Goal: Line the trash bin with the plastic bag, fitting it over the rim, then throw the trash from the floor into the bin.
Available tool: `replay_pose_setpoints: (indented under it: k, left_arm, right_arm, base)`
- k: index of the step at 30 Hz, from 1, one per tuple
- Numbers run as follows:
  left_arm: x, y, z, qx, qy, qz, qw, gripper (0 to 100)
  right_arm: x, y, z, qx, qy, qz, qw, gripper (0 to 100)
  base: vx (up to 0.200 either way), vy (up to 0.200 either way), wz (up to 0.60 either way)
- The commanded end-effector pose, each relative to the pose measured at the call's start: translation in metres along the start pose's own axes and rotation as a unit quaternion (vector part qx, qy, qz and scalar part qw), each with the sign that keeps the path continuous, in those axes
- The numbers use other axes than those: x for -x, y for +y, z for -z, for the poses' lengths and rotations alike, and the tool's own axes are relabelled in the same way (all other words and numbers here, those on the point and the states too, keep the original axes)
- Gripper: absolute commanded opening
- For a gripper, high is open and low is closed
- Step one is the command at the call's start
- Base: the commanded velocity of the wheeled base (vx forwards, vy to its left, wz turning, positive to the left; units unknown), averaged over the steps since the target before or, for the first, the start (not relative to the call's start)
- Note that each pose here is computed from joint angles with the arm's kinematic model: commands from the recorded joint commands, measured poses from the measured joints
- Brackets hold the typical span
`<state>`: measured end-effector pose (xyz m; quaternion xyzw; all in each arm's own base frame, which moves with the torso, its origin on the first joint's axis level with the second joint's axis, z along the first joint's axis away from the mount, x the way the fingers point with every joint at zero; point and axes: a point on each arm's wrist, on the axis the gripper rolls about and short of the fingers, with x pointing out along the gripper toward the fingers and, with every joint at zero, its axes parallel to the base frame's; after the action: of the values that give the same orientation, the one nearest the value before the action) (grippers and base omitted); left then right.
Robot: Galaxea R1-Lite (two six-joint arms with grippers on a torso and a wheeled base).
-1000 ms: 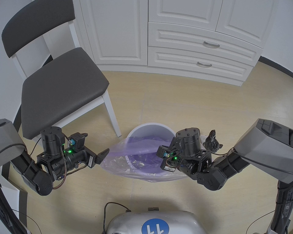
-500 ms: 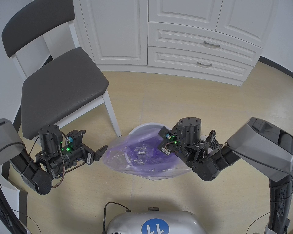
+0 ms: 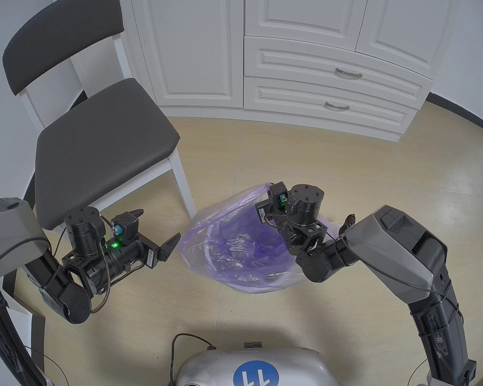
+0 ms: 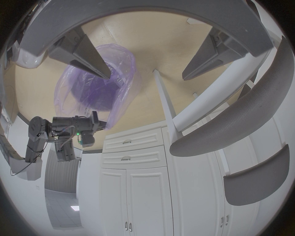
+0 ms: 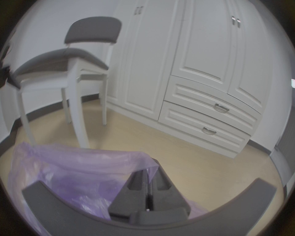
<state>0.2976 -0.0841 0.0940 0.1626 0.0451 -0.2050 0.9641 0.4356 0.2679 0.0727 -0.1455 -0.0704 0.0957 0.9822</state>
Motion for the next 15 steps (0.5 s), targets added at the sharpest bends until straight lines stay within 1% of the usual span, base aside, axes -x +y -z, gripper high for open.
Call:
replay_pose_setpoints:
  k: [1,2,3,5,8,15]
  left_arm:
    - [-0.006,-0.008,0.007,-0.002,-0.006,0.006,1.0,100]
    - [-0.006,-0.009,0.007,-0.003,-0.008,0.006,1.0,100]
    - [-0.007,-0.009,0.008,-0.003,-0.009,0.005,0.9999,100]
    - [-0.007,-0.009,0.008,-0.003,-0.013,0.004,0.9999,100]
    - [-0.006,-0.008,0.005,-0.004,-0.019,0.002,0.9998,100]
    - [-0.005,-0.007,0.002,-0.005,-0.025,-0.001,0.9997,100]
  right_arm:
    - [-0.033,0.012,0.011,-0.076,-0.034,0.027,0.9962,0]
    - [-0.035,0.012,0.01,-0.078,-0.037,0.029,0.9958,0]
    - [-0.042,0.014,0.009,-0.087,-0.047,0.042,0.9943,0]
    - [-0.042,0.019,0.021,-0.08,-0.026,0.038,0.9957,0]
    - [-0.042,0.019,0.018,-0.092,-0.027,0.035,0.9948,0]
    - [-0.042,0.017,0.016,-0.099,-0.03,0.034,0.994,0]
  base:
    - [0.0,0.0,0.0]
    - [0.0,0.0,0.0]
    - [0.0,0.0,0.0]
    - [0.0,0.0,0.0]
    - [0.0,0.0,0.0]
    - [0.0,0.0,0.0]
